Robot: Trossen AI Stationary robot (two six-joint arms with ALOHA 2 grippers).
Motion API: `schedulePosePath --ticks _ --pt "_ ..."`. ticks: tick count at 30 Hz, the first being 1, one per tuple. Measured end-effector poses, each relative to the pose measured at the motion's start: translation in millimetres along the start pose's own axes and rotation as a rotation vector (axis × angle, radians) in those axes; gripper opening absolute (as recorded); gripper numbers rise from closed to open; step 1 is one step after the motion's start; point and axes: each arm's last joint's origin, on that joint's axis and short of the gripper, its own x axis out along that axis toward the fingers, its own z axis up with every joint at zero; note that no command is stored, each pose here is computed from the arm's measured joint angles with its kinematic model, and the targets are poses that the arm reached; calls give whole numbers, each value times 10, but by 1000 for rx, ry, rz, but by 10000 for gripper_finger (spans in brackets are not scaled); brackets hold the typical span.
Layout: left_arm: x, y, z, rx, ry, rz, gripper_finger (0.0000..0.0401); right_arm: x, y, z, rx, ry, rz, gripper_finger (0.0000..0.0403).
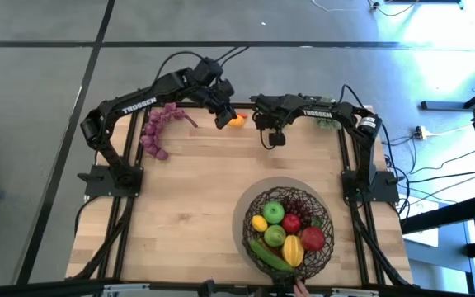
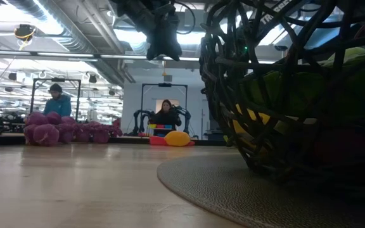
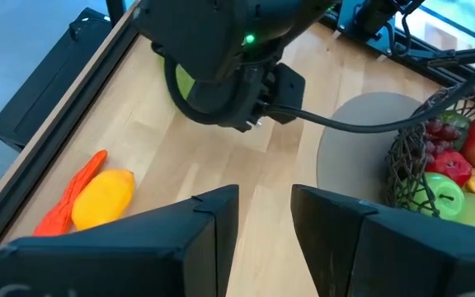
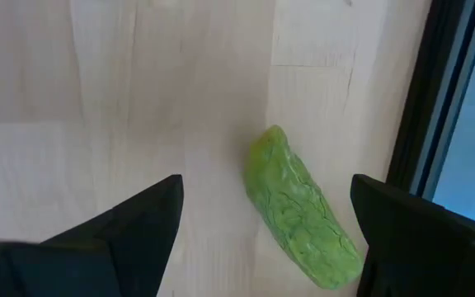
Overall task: Build produce basket
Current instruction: Put the green cucumber into the wire basket
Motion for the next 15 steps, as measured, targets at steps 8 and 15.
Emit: schedulePosePath --ticks 8,15 --pt "10 -28 -2 7 2 -5 103 0 -3 5 -51 -6 -1 308" --pt "9 -27 -2 6 2 -4 103 -13 53 37 -37 -20 22 261"
